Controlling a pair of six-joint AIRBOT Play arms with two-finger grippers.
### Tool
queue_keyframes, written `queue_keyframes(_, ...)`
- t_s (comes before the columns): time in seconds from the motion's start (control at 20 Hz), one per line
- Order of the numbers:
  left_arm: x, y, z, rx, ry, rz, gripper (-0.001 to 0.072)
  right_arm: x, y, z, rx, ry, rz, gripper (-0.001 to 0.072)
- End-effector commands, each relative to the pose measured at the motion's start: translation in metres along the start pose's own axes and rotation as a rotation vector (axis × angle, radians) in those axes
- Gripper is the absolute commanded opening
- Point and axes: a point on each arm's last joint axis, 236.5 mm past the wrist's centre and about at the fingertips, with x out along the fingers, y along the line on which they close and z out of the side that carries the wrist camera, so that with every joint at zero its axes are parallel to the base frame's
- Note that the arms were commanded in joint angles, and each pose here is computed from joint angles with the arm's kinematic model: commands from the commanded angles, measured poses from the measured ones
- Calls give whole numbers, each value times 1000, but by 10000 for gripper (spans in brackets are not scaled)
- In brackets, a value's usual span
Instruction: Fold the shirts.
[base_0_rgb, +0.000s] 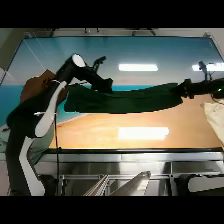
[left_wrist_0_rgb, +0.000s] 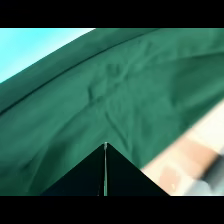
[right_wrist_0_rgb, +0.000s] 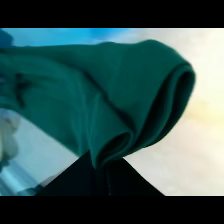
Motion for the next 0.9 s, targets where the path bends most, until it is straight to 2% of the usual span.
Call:
queue_keyframes(0.0, 67, -42, 5, 91, -26, 41, -4, -37, 87, -1, -100, -21, 168, 20)
queue_keyframes(0.15, 112, -72, -1, 98, -8, -15, -4, -51, 144, -7, -186, -42, 262, 20)
queue_keyframes(0.35, 105, -105, 14, -65, -82, -215, -2, -57, 176, -17, -211, -38, 279, 20)
queue_keyframes(0.45, 62, -135, 39, -78, -159, -383, 16, -51, 184, -20, -212, -24, 288, 20)
queue_keyframes(0.6, -51, -182, 64, 20, -275, -643, 15, -18, 199, -17, -222, -25, 267, 20)
queue_keyframes(0.7, -126, -183, 65, 80, -323, -702, 16, 21, 213, -15, -242, -34, 245, 20)
queue_keyframes(0.85, -220, -164, 52, 162, -377, -696, 15, 104, 230, -25, -263, -27, 200, 21)
